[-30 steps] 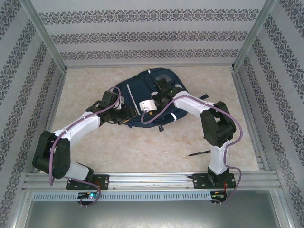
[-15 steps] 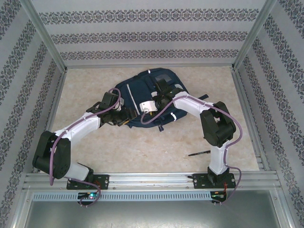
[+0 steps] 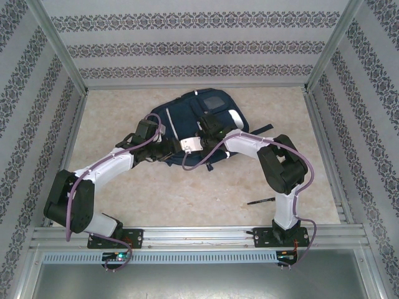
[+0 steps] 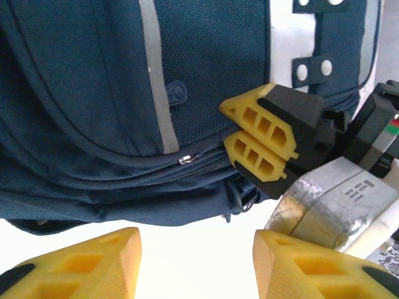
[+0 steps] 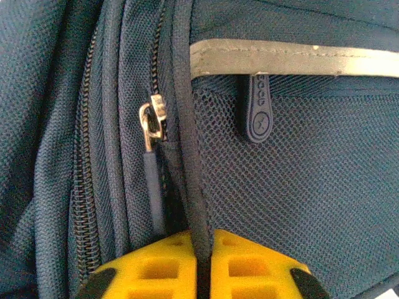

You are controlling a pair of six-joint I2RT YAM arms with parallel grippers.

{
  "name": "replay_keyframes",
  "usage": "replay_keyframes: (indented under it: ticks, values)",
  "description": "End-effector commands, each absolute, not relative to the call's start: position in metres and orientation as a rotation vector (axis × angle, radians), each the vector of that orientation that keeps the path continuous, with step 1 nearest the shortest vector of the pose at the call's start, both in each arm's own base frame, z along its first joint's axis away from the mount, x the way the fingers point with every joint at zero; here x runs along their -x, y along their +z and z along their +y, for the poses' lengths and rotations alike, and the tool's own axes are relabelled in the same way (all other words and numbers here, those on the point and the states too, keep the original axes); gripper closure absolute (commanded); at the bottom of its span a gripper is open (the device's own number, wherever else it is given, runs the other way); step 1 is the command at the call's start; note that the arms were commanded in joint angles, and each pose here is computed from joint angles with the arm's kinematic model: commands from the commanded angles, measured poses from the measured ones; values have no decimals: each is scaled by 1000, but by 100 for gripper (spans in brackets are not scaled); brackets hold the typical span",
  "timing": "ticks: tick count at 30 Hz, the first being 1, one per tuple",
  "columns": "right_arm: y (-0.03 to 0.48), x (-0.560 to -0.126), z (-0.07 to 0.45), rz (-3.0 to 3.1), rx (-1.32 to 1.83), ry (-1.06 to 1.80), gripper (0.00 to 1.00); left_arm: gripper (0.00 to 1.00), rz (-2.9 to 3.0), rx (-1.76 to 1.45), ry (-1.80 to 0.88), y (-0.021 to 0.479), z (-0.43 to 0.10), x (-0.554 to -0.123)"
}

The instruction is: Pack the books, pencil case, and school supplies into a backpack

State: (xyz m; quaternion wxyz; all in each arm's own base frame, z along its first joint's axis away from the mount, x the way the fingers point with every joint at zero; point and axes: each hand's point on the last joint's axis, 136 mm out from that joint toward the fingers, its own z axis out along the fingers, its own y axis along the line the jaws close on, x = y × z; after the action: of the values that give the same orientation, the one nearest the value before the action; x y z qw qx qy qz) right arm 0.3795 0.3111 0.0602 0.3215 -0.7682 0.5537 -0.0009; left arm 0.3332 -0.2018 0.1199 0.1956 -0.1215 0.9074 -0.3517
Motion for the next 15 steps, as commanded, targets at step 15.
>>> replay_keyframes:
  ticks: [15]
  values:
    - [152, -344, 356, 1433, 1641, 628, 100, 52, 2463, 329, -926, 121, -223, -355]
